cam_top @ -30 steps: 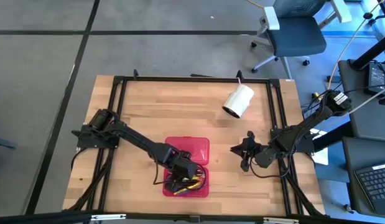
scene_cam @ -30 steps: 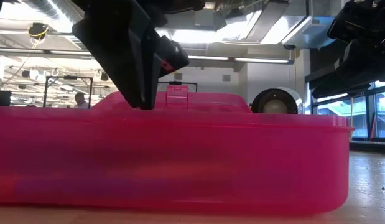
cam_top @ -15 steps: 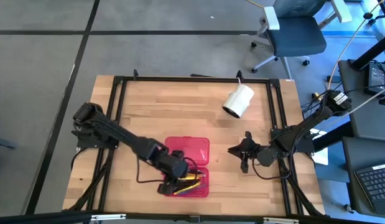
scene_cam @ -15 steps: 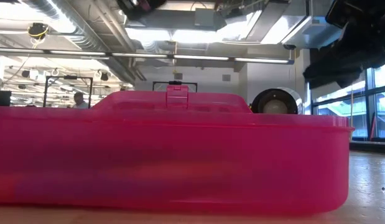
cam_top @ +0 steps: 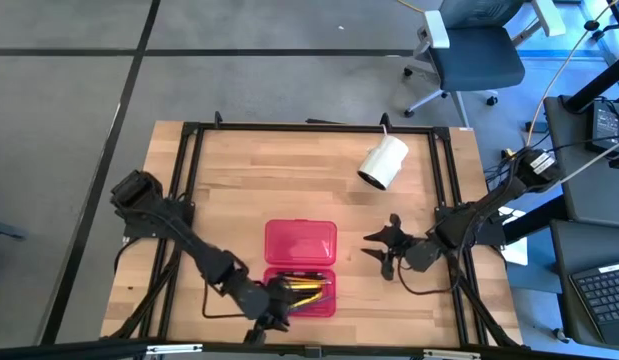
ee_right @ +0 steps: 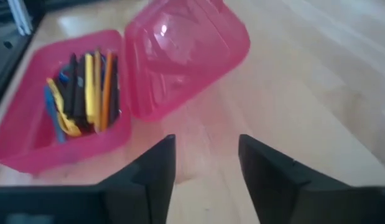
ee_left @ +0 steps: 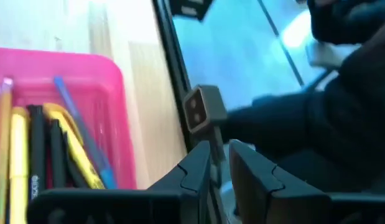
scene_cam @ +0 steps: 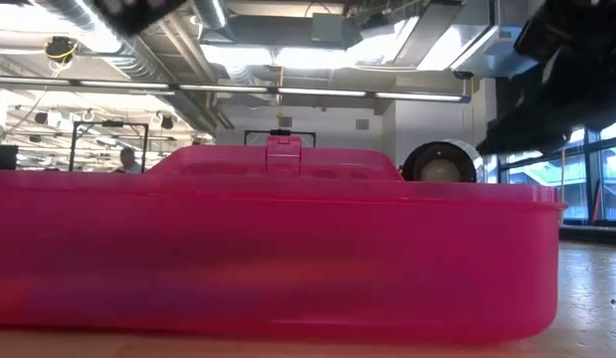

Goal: Pick & place school supplies into a supply box
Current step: Close the red supply box

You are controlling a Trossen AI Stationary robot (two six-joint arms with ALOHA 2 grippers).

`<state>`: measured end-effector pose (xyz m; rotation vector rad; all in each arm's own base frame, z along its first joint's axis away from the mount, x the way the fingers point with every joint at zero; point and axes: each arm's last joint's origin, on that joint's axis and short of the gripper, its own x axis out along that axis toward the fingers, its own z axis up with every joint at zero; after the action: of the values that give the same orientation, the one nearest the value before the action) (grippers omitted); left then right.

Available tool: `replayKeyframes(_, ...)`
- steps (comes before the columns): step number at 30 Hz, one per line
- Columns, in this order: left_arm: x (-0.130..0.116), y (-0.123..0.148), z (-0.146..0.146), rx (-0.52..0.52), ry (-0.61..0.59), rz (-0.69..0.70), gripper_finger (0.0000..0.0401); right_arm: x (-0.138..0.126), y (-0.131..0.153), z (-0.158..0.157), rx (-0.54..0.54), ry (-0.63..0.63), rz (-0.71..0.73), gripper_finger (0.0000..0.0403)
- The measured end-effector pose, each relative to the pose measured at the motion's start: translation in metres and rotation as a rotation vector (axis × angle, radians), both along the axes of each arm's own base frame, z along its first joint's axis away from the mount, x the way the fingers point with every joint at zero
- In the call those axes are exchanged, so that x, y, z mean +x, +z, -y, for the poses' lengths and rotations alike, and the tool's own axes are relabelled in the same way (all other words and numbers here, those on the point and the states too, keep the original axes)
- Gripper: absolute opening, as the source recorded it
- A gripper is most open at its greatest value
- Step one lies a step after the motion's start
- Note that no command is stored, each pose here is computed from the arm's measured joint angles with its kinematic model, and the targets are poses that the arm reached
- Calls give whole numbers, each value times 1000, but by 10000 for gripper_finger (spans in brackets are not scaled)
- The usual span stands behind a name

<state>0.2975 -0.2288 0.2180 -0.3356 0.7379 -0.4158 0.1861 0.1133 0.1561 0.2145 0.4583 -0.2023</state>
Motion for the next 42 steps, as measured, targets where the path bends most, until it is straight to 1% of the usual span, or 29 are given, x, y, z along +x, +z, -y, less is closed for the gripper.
replayKeyframes(2, -8, -10, 4, 11, 31, 49, 53, 1, -6, -1, 13, -17, -20, 188)
replayKeyframes(4, -19, -19, 10, 55, 59, 78, 51, 2, -13, -2, 23, -34, -42, 195)
replayKeyframes(8, -45, -43, 15, 182, 109, 67, 54, 4, -24, -3, 6, -45, -83, 200)
replayKeyframes(11, -59, -55, 17, 234, 122, 69, 56, 6, -30, -4, -4, -45, -96, 201)
replayKeyframes(15, -72, -62, 22, 192, 148, 39, 54, 8, -33, -6, 4, -42, -81, 201)
replayKeyframes(17, -74, -60, 25, 175, 147, 69, 52, 9, -33, -6, 6, -43, -79, 201)
replayKeyframes(20, -75, -55, 32, 134, 112, 116, 52, 9, -32, -6, 12, -45, -75, 201)
replayKeyframes(22, -75, -55, 36, 129, 87, 146, 54, 10, -31, -7, 19, -42, -62, 201)
replayKeyframes(26, -70, -69, 44, 149, -3, 187, 56, 10, -31, -7, 26, -43, -53, 201)
replayKeyframes(29, -69, -80, 51, 119, -19, 201, 54, 11, -30, -8, 45, -50, -45, 201)
replayKeyframes(31, -71, -89, 53, 138, -28, 179, 52, 11, -29, -8, 59, -53, -34, 201)
replayKeyframes(34, -75, -94, 51, 155, -1, 208, 52, 12, -29, -8, 63, -53, -29, 201)
replayKeyframes(36, -80, -99, 47, 143, 21, 234, 54, 12, -29, -8, 64, -53, -27, 201)
replayKeyframes(40, -93, -108, 38, 81, 46, 270, 56, 12, -29, -8, 64, -53, -28, 201)
replayKeyframes(42, -98, -111, 34, 92, 72, 294, 55, 12, -29, -8, 64, -53, -27, 201)
